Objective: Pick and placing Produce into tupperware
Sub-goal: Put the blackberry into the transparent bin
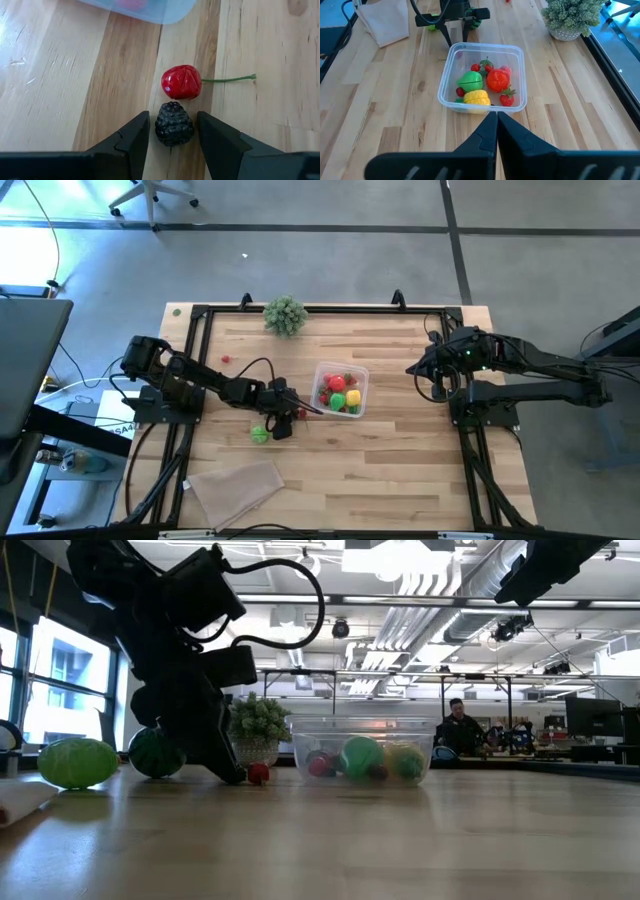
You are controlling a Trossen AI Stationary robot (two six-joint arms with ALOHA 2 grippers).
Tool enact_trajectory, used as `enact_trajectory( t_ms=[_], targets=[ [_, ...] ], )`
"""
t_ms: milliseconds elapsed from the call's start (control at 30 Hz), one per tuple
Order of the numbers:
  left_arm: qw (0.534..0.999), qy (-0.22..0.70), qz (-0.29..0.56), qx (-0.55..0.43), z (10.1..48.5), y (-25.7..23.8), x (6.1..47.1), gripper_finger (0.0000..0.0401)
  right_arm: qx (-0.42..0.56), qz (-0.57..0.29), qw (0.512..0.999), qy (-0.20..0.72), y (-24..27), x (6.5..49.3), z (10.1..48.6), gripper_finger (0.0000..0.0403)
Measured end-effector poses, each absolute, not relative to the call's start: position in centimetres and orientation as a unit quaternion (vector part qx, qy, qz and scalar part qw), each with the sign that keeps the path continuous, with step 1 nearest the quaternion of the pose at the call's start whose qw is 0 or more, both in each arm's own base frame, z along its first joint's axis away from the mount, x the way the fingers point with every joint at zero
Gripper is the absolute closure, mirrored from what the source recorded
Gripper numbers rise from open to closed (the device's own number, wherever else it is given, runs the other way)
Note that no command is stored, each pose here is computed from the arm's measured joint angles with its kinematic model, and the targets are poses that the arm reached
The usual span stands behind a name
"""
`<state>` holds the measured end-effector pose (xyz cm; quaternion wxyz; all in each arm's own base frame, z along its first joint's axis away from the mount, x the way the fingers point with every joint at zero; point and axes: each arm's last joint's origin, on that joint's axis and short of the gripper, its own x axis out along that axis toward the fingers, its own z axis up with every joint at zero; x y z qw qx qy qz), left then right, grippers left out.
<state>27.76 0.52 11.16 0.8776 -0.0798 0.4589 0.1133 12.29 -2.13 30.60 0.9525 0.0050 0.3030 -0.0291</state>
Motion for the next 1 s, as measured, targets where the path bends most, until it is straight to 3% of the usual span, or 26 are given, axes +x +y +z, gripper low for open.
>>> enact_trajectory(
  t_ms=[400, 1000],
  targets=[
    [0.877, 0.457, 0.119, -0.086, 11.16, 0.54, 27.76, 0.03, 0.005, -0.029, 0.953, 0.303, -2.12, 12.29, 30.6, 0.0401],
    [0.877, 0.456, 0.124, -0.083, 11.16, 0.56, 27.77, 0.0303, 0.005, -0.029, 0.953, 0.303, -2.13, 12.3, 30.6, 0.0401]
  ],
)
